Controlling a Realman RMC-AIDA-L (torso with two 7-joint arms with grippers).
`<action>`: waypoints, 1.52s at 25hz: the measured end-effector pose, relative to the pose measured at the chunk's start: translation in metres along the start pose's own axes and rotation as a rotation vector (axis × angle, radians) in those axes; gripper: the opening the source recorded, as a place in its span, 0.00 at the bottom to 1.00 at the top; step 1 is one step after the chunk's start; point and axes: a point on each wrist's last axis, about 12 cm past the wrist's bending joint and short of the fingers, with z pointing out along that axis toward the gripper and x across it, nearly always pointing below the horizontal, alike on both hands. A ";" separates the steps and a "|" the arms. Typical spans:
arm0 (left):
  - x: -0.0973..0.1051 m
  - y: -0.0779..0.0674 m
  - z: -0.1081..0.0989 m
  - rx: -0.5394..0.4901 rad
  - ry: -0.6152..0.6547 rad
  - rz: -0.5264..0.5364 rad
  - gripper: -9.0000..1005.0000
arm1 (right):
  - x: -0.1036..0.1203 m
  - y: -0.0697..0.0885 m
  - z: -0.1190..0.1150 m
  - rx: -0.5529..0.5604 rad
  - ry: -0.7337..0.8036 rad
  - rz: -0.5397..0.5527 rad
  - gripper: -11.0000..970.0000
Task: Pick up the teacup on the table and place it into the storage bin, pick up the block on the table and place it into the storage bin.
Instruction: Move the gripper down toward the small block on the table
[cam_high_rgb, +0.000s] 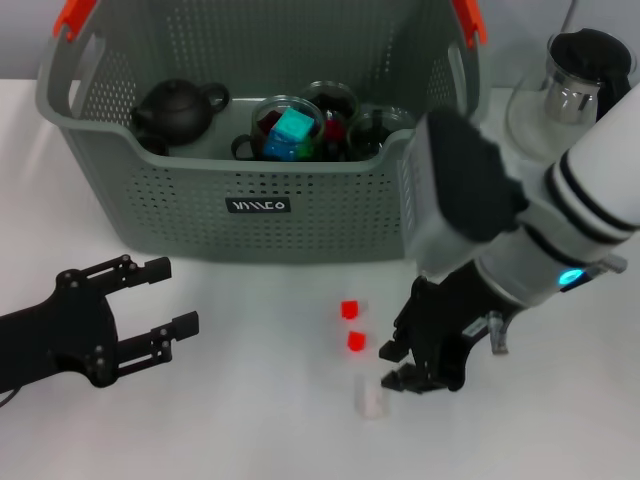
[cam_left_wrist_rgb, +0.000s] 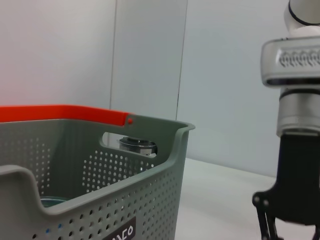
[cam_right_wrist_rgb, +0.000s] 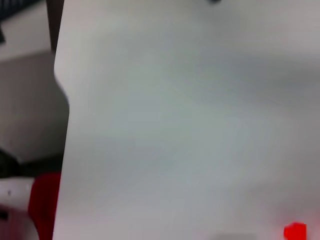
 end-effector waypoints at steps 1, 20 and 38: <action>0.000 0.000 0.000 -0.001 0.000 0.000 0.70 | -0.001 0.001 0.003 0.003 0.011 -0.006 0.13; 0.001 -0.001 0.001 0.002 0.002 -0.003 0.70 | -0.011 0.009 0.037 0.029 0.100 -0.030 0.59; 0.001 -0.002 0.003 0.011 -0.001 -0.005 0.70 | -0.008 0.001 0.046 0.045 0.122 0.042 0.60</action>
